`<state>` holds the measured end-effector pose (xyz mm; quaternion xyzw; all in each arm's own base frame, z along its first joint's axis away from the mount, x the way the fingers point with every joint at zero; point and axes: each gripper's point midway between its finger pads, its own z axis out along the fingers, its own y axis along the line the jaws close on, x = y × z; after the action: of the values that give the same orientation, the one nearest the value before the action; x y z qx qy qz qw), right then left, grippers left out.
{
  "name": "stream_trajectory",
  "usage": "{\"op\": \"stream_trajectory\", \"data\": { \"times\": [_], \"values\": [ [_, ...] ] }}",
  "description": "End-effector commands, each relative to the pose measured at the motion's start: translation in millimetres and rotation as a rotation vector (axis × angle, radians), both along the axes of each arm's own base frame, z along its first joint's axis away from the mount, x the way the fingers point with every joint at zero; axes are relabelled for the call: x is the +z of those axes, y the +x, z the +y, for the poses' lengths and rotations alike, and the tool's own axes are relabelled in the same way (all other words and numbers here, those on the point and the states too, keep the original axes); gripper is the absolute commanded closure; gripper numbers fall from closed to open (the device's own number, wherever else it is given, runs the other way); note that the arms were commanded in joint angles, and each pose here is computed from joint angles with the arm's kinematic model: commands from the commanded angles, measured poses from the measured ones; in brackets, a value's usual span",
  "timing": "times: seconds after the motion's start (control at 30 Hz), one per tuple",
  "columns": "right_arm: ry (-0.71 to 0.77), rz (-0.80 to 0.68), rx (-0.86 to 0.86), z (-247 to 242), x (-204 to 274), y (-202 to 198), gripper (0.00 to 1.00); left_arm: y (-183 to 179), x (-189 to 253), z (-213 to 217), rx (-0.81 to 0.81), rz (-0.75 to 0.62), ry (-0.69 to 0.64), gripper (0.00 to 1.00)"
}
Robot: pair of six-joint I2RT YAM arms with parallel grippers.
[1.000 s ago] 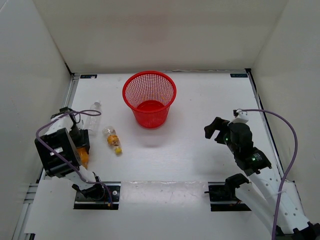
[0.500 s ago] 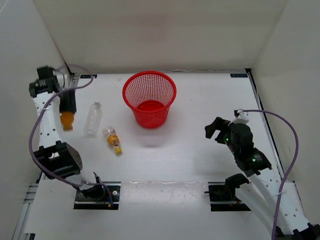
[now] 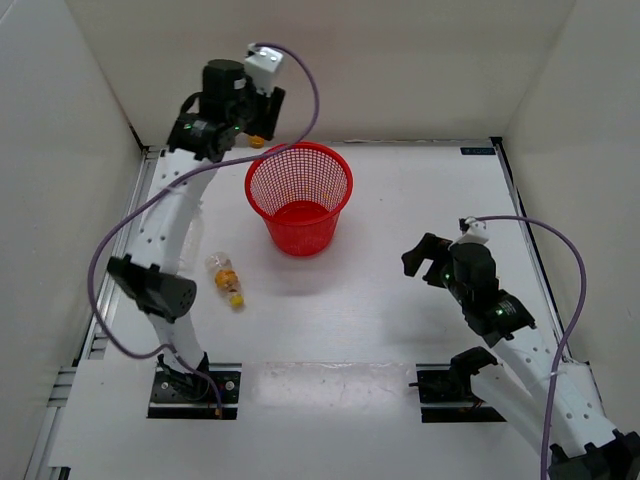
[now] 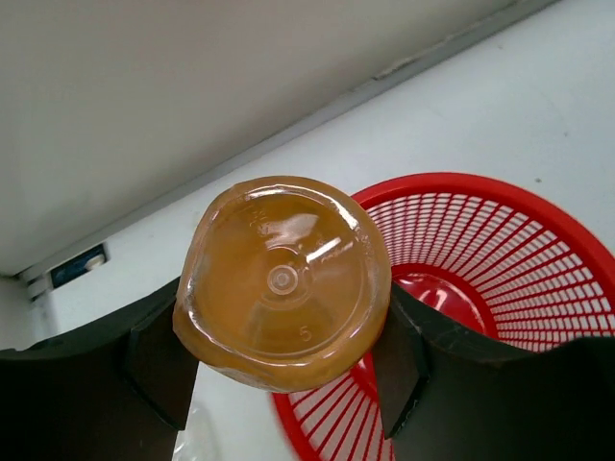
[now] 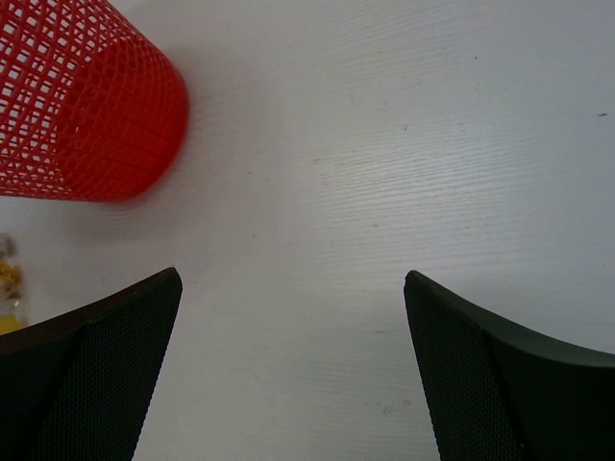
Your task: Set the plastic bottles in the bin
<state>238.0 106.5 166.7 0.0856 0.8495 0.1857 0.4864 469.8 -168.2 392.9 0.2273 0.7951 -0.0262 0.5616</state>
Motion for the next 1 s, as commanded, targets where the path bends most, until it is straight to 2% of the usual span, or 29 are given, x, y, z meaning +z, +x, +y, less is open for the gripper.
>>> {"op": "stream_trajectory", "data": {
  "times": [0.0, 0.07, 0.17, 0.23, 0.27, 0.3, 0.37, 0.53, 0.57, 0.63, 0.67, 0.73, 0.77, 0.8, 0.83, 0.93, 0.97],
  "values": [
    [0.043, -0.046, 0.023, 10.7, 14.1, 1.8, 0.00, 11.9, -9.1, -51.3, -0.092, -0.005, -0.039, 0.84],
    [0.031, -0.050, 0.044, 15.0, 13.9, -0.6, 0.00, 11.5, -19.1, -59.3, -0.099, 0.008, -0.013, 0.82],
    [-0.022, -0.047, 0.090, 22.3, 13.1, 0.5, 0.00, 6.0, -53.7, -67.7, -0.125, 0.072, 0.050, 0.70],
    [-0.047, -0.058, 0.137, 30.5, 20.1, 1.6, 0.00, -1.3, -67.5, -63.4, -0.129, 0.104, 0.074, 0.32],
    [-0.088, -0.051, 0.206, 40.9, 17.0, -0.4, 0.00, -3.9, -68.3, -60.2, -0.121, 0.106, 0.080, 0.10],
    [-0.105, -0.057, 0.244, 47.4, 19.9, -1.3, 0.00, -10.1, -67.0, -56.8, -0.121, 0.108, 0.081, 0.00],
    [-0.131, -0.096, 0.344, 70.7, 34.1, -2.0, 0.00, -16.6, -56.2, -50.9, -0.109, 0.088, 0.077, 0.00],
    [-0.239, -0.185, 0.615, 131.8, 57.3, -15.5, 0.00, -45.1, 9.0, -19.9, -0.033, -0.048, 0.044, 0.00],
    [-0.242, -0.229, 0.652, 144.8, 76.0, -16.5, 0.00, -50.6, 20.8, -11.8, -0.007, -0.075, 0.041, 0.00],
    [-0.300, -0.256, 0.781, 178.3, 77.1, -29.9, 0.00, -68.7, 54.8, 26.8, 0.105, -0.161, 0.064, 0.00],
    [-0.293, -0.297, 0.812, 194.0, 96.2, -32.0, 0.00, -75.2, 65.0, 45.0, 0.154, -0.187, 0.070, 0.00],
    [-0.336, -0.288, 0.946, 233.4, 84.2, -46.5, 0.00, -94.5, 80.0, 109.0, 0.327, -0.226, 0.079, 0.00],
    [-0.321, -0.286, 1.021, 251.9, 84.4, -55.5, 0.00, -101.5, 79.8, 131.3, 0.388, -0.228, 0.088, 0.00],
    [-0.275, -0.328, 1.056, 274.3, 110.3, -58.6, 0.00, -108.2, 76.3, 155.9, 0.467, -0.223, 0.106, 0.00],
    [-0.293, -0.274, 1.120, 299.5, 89.5, -62.8, 0.00, -121.6, 61.4, 192.2, 0.565, -0.194, 0.145, 0.00],
    [-0.249, -0.242, 1.225, 359.8, 92.3, -67.1, 0.00, -153.4, 29.5, 252.5, 0.776, -0.126, 0.215, 0.00],
    [-0.260, -0.241, 1.247, 374.3, 88.6, -69.8, 0.00, -170.2, 3.9, 265.2, 0.828, -0.081, 0.225, 0.00]
  ]
}}
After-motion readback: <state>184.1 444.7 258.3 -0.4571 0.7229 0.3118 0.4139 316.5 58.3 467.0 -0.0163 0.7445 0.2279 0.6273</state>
